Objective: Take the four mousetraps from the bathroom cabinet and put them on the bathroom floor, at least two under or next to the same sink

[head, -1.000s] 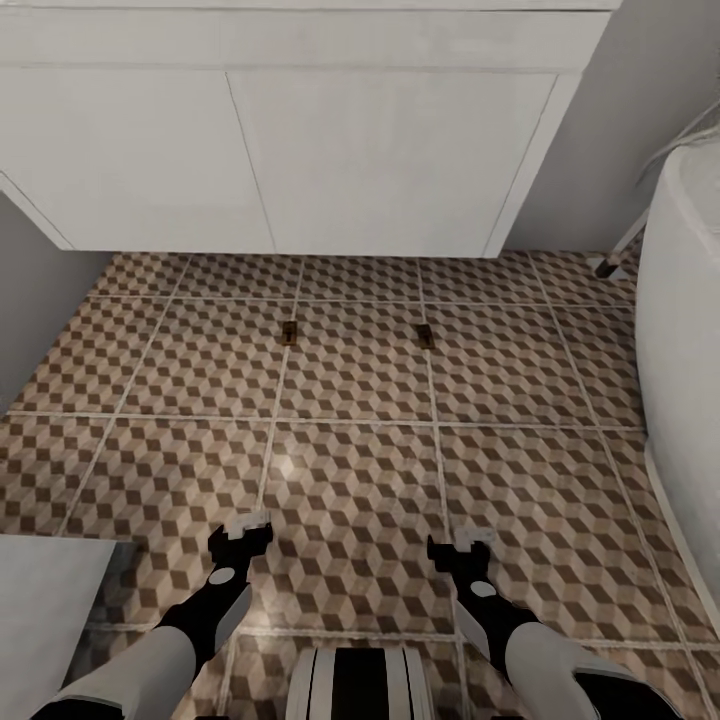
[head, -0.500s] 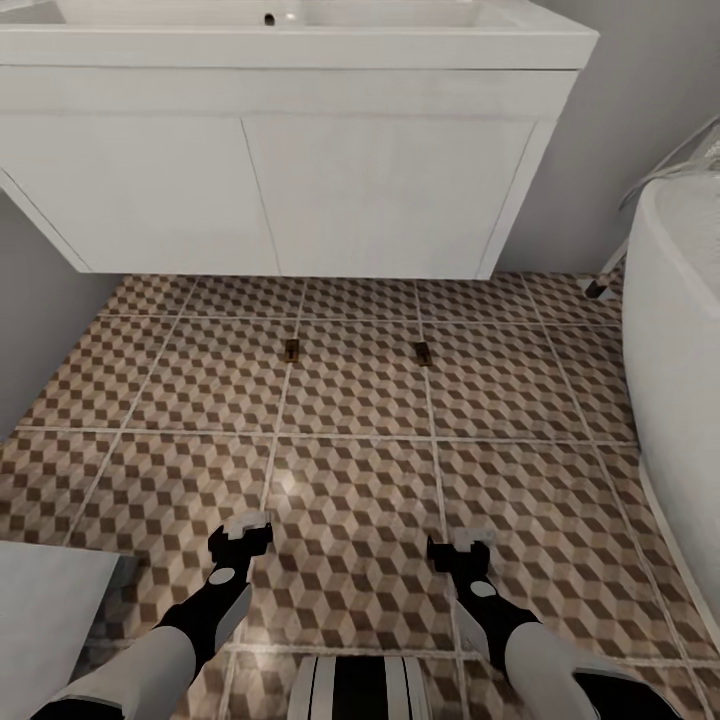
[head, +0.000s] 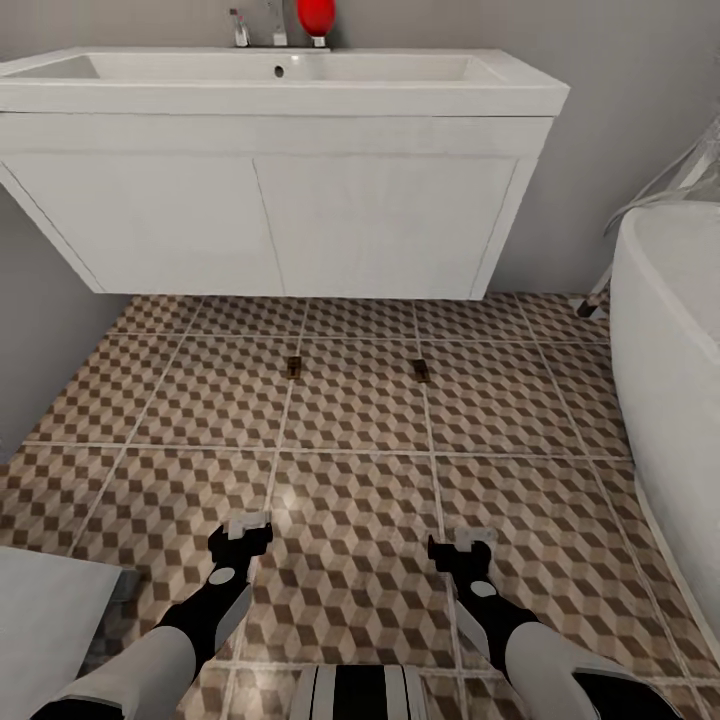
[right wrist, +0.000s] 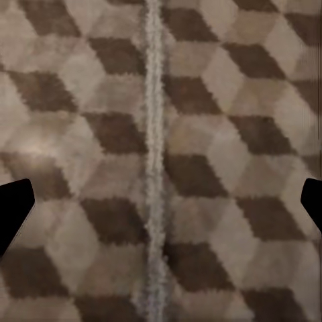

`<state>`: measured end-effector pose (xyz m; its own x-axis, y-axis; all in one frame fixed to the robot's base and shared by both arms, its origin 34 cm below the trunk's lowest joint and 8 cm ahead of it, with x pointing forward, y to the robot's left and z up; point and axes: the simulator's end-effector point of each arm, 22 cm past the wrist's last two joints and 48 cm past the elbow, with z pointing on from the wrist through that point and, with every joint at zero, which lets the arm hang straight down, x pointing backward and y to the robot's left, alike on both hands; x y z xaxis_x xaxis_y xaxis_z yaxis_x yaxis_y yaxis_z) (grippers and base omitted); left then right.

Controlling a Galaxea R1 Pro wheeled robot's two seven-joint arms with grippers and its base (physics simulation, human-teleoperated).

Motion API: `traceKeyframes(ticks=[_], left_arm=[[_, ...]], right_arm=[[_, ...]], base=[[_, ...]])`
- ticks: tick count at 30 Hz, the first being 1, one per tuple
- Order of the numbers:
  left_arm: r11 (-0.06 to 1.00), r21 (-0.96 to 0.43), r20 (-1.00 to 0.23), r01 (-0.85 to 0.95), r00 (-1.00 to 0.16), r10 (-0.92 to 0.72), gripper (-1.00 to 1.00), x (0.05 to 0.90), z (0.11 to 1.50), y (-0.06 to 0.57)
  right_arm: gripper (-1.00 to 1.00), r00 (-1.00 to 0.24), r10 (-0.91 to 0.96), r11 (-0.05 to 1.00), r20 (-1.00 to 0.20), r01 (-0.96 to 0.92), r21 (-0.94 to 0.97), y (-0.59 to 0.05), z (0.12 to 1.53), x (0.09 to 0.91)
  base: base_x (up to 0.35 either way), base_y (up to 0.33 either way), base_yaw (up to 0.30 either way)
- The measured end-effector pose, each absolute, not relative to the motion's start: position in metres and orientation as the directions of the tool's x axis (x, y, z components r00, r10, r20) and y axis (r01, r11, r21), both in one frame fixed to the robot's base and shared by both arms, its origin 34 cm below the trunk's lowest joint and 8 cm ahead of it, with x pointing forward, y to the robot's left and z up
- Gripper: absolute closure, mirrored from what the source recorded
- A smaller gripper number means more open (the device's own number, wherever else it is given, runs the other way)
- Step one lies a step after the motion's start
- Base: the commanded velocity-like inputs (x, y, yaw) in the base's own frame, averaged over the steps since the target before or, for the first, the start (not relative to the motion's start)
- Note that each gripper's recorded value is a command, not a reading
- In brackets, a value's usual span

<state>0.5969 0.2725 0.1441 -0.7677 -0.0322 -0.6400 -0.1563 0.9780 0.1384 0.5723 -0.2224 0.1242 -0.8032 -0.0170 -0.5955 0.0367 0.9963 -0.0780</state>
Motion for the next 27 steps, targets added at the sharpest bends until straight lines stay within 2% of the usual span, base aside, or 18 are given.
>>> traceKeyframes(ticks=[27], left_arm=[[0.978,0.118,-0.718,-0.172,-0.696,-0.035,-1.0,0.631,0.205,0.272]], right_arm=[[-1.0,-0.739,-0.016,0.994,-0.673,0.064,-0.094,-0.228,0.182,0.608]], base=[[0.0,0.0,0.0]])
